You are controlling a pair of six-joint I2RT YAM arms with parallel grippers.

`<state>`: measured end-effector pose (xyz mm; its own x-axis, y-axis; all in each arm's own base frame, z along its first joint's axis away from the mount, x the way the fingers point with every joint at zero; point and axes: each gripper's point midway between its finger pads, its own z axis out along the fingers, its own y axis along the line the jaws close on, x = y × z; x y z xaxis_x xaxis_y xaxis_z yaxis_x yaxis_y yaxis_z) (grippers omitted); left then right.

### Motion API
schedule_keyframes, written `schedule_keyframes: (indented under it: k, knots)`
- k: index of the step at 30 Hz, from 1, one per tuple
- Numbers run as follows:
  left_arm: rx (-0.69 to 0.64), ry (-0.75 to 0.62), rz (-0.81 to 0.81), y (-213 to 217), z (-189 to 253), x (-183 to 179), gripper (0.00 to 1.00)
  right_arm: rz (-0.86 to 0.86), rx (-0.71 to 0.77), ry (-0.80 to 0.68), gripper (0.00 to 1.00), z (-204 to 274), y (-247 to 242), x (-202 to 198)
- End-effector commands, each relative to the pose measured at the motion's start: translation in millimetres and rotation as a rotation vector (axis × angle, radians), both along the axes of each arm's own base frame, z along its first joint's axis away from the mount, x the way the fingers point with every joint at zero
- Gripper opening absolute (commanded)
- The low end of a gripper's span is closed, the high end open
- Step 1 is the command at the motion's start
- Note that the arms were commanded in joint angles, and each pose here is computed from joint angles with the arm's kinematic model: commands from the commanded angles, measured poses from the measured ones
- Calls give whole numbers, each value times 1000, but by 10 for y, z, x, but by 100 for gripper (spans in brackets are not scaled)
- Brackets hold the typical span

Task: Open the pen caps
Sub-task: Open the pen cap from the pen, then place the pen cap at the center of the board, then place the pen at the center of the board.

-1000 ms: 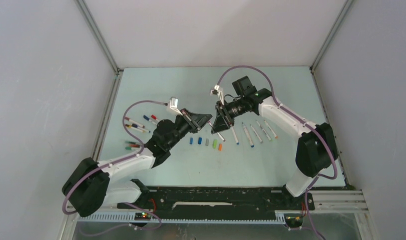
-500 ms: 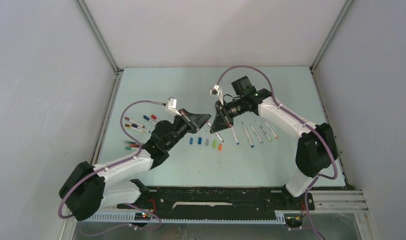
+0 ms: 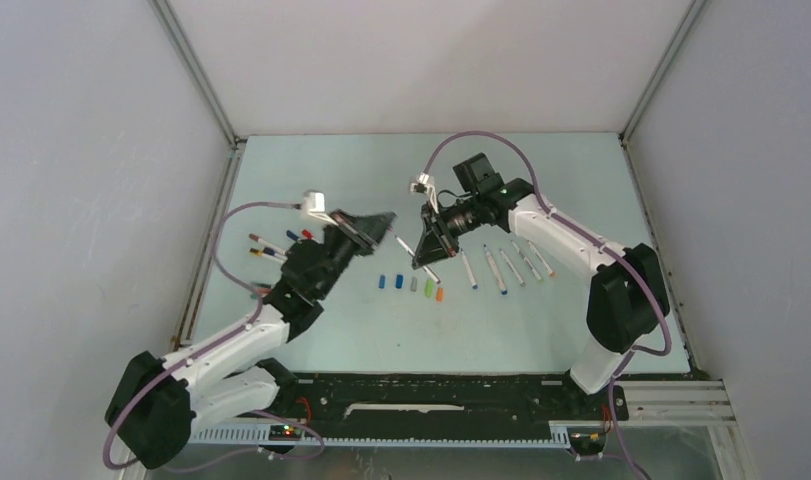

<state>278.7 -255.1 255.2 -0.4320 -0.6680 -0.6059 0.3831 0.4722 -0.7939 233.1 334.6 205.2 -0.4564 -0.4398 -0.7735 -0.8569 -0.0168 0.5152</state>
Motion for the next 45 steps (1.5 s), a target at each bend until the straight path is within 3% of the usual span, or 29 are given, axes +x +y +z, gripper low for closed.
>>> schedule_keyframes:
  k: [1,6,9,14,17,23,29,35,45]
  knots:
    - [-123,-190,377,891,772,430,0,20,-109,113,0,-277,-91,-193]
    - [-120,-222,426,1060,901,429,0,17,-128,105,0,-321,-107,-169]
    - [-83,-203,388,1018,829,405,0,-19,-178,28,0,-357,-213,-34]
    - [17,-119,263,830,401,323,0,-162,-325,-162,0,-478,-697,423]
    - [36,-53,162,671,76,239,0,-310,-389,-204,0,-518,-1111,759]
    - [65,87,-20,291,-418,88,0,-681,-507,-163,0,-658,-2247,1367]
    - [249,154,-122,-211,-652,-50,0,-928,-674,-54,0,-1016,-3242,1547]
    - [398,267,-221,-636,-1072,-177,0,-971,-816,-15,1,-1317,-3603,1546]
    - [551,355,-287,-988,-1414,-299,0,-901,-853,108,4,-1683,-3598,1426]
